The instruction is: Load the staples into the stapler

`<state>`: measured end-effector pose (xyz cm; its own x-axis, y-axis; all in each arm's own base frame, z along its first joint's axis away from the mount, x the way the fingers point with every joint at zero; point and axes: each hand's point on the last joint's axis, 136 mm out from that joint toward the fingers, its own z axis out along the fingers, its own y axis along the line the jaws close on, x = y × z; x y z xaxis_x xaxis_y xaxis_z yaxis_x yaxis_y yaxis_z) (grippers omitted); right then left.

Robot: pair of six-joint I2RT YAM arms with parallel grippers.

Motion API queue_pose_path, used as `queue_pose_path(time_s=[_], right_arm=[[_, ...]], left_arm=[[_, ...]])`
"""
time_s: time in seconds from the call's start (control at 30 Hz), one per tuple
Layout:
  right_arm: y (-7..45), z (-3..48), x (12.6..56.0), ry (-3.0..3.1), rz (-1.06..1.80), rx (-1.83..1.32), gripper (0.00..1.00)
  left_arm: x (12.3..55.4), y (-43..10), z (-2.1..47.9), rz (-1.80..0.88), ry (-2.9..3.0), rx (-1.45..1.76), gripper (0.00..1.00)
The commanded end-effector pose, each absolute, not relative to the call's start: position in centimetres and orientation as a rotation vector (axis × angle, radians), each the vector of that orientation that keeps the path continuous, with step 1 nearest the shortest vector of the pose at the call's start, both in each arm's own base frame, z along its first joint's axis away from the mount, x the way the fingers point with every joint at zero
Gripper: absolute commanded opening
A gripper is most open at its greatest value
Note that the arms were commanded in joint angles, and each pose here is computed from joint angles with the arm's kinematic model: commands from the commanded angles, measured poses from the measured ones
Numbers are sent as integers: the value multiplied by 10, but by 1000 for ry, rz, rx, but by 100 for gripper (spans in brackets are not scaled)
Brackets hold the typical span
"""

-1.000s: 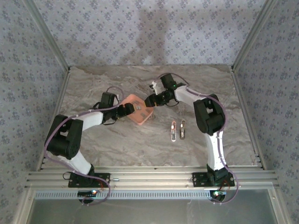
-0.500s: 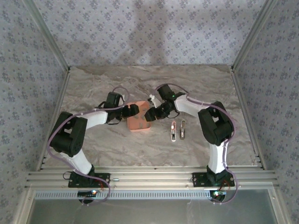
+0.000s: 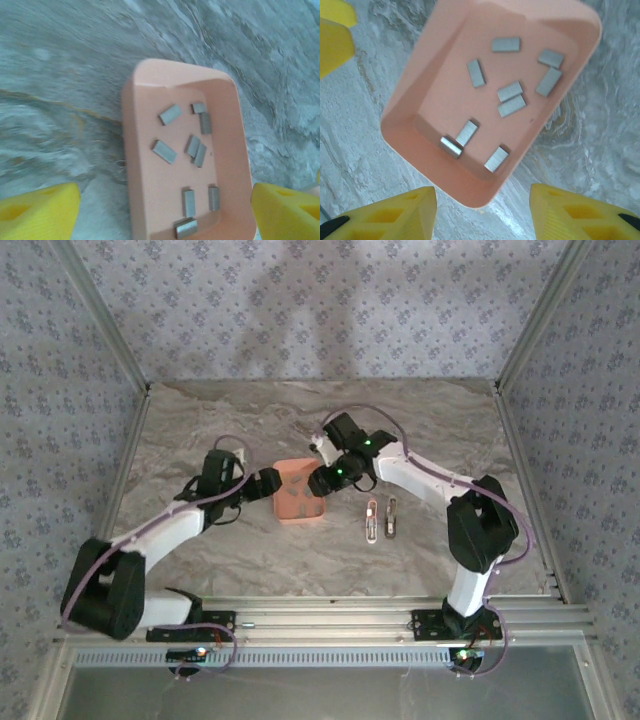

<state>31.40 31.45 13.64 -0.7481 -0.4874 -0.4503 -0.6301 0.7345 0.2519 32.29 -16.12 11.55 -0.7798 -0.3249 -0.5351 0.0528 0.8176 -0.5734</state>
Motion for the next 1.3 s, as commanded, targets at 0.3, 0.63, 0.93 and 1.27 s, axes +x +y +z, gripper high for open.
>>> queue_pose_path(time_s=[0.3, 0.63, 0.93, 1.27], right_arm=[[369, 102, 325, 2553, 307, -1163, 44], [391, 66, 339, 2568, 240, -1233, 40], [394, 49, 351, 2580, 171, -1227, 38], [398, 36, 360, 2586, 144, -1211, 36]], left_arm=[[279, -69, 99, -480, 2322, -414, 92], [277, -61, 91, -475, 2328, -445, 92], [277, -59, 90, -471, 2328, -449, 92], [277, -58, 89, -473, 2329, -448, 92]])
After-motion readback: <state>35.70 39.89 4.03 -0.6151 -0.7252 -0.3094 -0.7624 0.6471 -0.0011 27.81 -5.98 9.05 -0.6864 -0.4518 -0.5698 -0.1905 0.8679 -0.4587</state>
